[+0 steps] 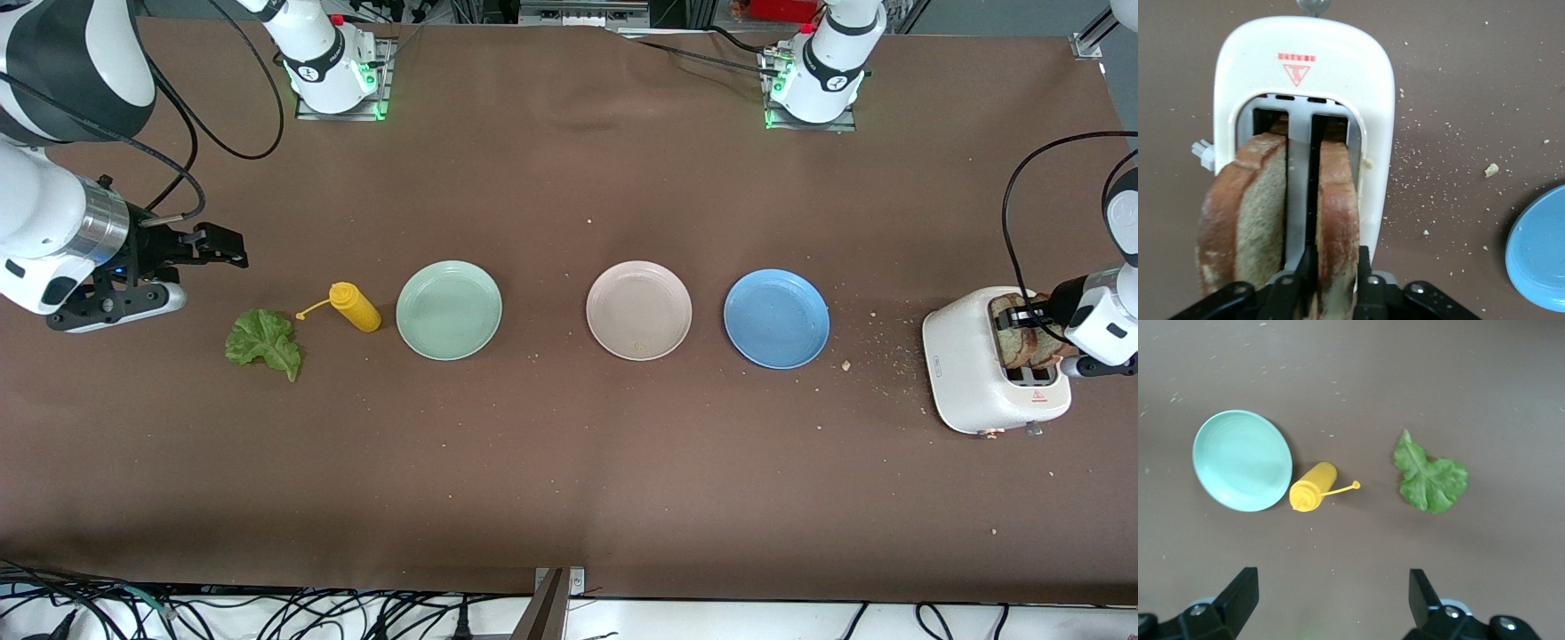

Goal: Make sandwich in beige plate with both arms
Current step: 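Grasp the bread slice with the left gripper while the right gripper reaches the bottle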

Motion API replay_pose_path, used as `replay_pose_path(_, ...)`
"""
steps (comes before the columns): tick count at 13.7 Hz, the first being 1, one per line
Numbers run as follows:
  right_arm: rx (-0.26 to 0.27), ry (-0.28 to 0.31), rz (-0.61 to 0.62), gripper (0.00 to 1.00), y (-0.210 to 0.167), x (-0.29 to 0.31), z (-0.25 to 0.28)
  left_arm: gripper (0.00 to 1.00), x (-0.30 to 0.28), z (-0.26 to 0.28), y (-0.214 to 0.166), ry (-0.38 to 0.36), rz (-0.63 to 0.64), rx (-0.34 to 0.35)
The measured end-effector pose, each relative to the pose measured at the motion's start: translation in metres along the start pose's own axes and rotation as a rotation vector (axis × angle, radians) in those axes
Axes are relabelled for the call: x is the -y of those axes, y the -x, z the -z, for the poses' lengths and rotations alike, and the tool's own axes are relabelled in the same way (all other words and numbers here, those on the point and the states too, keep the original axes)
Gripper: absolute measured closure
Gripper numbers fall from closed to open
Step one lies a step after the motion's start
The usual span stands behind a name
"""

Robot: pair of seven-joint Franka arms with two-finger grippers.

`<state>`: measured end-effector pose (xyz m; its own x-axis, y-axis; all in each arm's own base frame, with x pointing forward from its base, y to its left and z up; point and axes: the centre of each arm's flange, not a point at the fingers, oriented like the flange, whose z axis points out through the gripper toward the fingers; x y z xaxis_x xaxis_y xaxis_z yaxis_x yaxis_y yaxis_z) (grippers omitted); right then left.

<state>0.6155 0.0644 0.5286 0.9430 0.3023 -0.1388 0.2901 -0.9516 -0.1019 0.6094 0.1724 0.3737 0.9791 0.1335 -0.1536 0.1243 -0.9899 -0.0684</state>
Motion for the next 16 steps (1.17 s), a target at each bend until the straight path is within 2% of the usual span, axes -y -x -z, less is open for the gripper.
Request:
replay_pose_path(1,-0.002,-0.02,0.064,0.0,-0.001,0.0,-0.002,0.85,0.002,0.005,0.001,-0.018,-0.004,-0.005)
replay_pose_path(2,-0.009,-0.057,0.147,0.0,-0.002,-0.001,-0.004,0.88,0.003,0.011,0.003,-0.025,-0.004,-0.011)
replay_pose_path(5,-0.041,-0.168,0.376,0.0,-0.007,-0.023,-0.021,0.9,0.0,0.028,0.009,-0.029,-0.007,-0.017)
replay_pose_path(7,-0.088,-0.247,0.515,0.0,-0.011,-0.036,-0.035,0.92,-0.006,0.051,0.013,-0.031,-0.014,0.008)
replay_pose_path(9,-0.155,-0.336,0.644,0.0,-0.009,-0.048,-0.053,0.92,-0.02,0.087,0.017,-0.045,-0.033,0.026)
replay_pose_path(12,-0.312,-0.47,0.826,0.0,0.003,-0.084,-0.086,0.92,-0.059,0.132,0.025,-0.076,-0.089,0.046)
replay_pose_path(14,-0.412,-0.518,0.94,0.0,0.014,-0.108,-0.115,0.92,-0.094,0.153,0.032,-0.087,-0.137,0.064)
replay_pose_path(16,-0.496,-0.529,1.06,0.0,0.022,-0.133,-0.15,0.92,-0.13,0.162,0.037,-0.089,-0.193,0.068)
